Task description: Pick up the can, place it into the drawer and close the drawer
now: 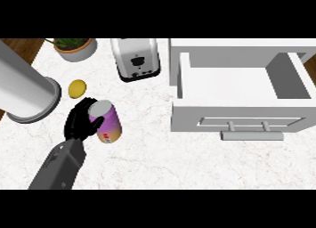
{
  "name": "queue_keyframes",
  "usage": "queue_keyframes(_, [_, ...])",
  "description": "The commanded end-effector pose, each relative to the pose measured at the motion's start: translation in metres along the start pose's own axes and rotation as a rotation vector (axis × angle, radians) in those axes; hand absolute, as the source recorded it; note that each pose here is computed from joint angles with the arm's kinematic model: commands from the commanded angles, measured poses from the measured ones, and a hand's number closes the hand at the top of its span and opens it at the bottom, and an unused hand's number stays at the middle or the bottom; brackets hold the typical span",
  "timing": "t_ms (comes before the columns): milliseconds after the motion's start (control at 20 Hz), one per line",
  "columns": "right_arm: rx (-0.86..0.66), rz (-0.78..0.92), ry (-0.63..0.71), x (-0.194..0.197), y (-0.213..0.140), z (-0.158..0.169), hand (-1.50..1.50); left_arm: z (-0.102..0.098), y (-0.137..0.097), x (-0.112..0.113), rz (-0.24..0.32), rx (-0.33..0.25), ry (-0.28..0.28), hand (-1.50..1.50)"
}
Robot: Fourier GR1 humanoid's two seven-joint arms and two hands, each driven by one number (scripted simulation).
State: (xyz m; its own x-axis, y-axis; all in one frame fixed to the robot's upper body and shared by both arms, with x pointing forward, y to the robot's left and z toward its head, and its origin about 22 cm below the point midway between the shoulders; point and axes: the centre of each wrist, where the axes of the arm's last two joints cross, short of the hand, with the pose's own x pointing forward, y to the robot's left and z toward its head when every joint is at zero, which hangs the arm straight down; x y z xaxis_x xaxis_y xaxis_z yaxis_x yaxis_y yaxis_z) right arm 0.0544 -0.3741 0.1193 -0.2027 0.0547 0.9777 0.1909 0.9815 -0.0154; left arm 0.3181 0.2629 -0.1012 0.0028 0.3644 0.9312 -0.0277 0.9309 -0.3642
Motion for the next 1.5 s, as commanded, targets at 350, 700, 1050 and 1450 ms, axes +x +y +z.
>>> queue_keyframes(350, [-0.01, -0.006, -0.007, 0.008, 0.009, 0.003, -1.5, -0.02, -0.08, 0.069, -0.051, -0.056, -0.113, 1.5])
queue_keyframes(700, [-0.024, 0.003, -0.002, -0.004, 0.008, -0.005, -1.5, -0.01, -0.133, 0.122, -0.104, -0.075, -0.115, 1.5])
queue_keyframes(1050, [-0.016, -0.013, 0.001, -0.002, 0.013, -0.005, -1.5, -0.012, -0.189, 0.155, -0.124, -0.093, -0.136, 1.5])
queue_keyframes(1450, [-0.012, -0.012, -0.005, 0.001, 0.011, -0.003, -1.5, -0.035, -0.245, 0.185, -0.144, -0.102, -0.162, 1.5])
